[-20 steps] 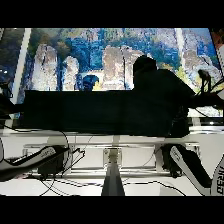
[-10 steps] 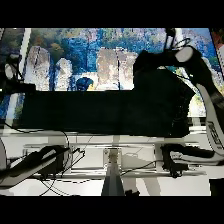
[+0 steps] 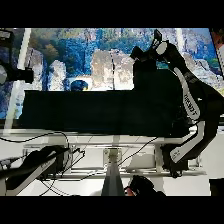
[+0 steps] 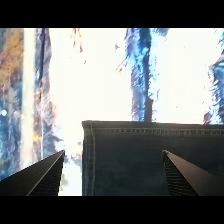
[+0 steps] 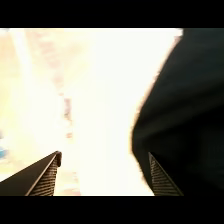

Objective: Fold the clothes and pants, and hang the long-sleeved shirts on hangers.

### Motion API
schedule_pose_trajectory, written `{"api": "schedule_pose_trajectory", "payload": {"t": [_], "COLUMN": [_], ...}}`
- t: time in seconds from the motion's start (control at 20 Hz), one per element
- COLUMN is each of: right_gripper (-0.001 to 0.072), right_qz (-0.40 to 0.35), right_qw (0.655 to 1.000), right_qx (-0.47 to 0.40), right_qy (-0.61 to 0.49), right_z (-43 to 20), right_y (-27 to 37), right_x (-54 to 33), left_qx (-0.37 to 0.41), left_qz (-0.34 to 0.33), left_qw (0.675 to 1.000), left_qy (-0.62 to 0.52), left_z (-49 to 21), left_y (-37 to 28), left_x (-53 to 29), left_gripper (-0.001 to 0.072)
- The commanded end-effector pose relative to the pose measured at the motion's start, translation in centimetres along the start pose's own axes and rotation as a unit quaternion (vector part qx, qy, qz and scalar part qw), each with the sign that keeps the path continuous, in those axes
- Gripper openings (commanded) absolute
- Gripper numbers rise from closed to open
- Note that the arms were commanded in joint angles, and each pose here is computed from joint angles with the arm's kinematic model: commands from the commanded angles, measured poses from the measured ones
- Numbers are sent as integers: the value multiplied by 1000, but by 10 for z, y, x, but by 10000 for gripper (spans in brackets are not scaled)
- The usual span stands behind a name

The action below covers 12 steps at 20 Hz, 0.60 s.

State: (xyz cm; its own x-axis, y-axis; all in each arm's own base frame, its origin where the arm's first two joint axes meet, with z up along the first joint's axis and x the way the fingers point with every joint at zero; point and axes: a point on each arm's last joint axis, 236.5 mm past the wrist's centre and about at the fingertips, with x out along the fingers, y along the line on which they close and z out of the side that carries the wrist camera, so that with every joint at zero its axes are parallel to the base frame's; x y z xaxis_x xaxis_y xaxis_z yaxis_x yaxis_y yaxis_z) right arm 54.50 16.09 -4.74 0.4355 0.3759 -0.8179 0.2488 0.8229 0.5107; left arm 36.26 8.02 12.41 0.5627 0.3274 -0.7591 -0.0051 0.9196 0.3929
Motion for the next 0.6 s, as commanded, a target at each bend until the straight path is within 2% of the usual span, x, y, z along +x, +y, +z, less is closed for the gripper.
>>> {"api": "schedule_pose_trajectory", "payload": {"t": [0.0, 0.25, 0.4, 0.55], "right_gripper": [622, 620, 618, 578], "right_qz": [-57, -57, -50, -50], "right_qw": [998, 994, 994, 994], "right_qx": [28, 94, 92, 90], "right_qy": [12, -11, -23, -23], "right_z": [1, 11, 23, 30], "right_y": [-35, -43, -39, -38], "right_x": [5, 24, 32, 42], "left_qx": [0, -10, -8, -7], "left_qz": [-4, -36, -36, -37], "left_qw": [1000, 999, 999, 999], "left_qy": [-20, -14, -9, -6], "left_z": [11, 12, 11, 11], "left_y": [-3, -22, -23, -24], "left_x": [1, 13, 17, 19], "left_gripper": [689, 689, 689, 689]}}
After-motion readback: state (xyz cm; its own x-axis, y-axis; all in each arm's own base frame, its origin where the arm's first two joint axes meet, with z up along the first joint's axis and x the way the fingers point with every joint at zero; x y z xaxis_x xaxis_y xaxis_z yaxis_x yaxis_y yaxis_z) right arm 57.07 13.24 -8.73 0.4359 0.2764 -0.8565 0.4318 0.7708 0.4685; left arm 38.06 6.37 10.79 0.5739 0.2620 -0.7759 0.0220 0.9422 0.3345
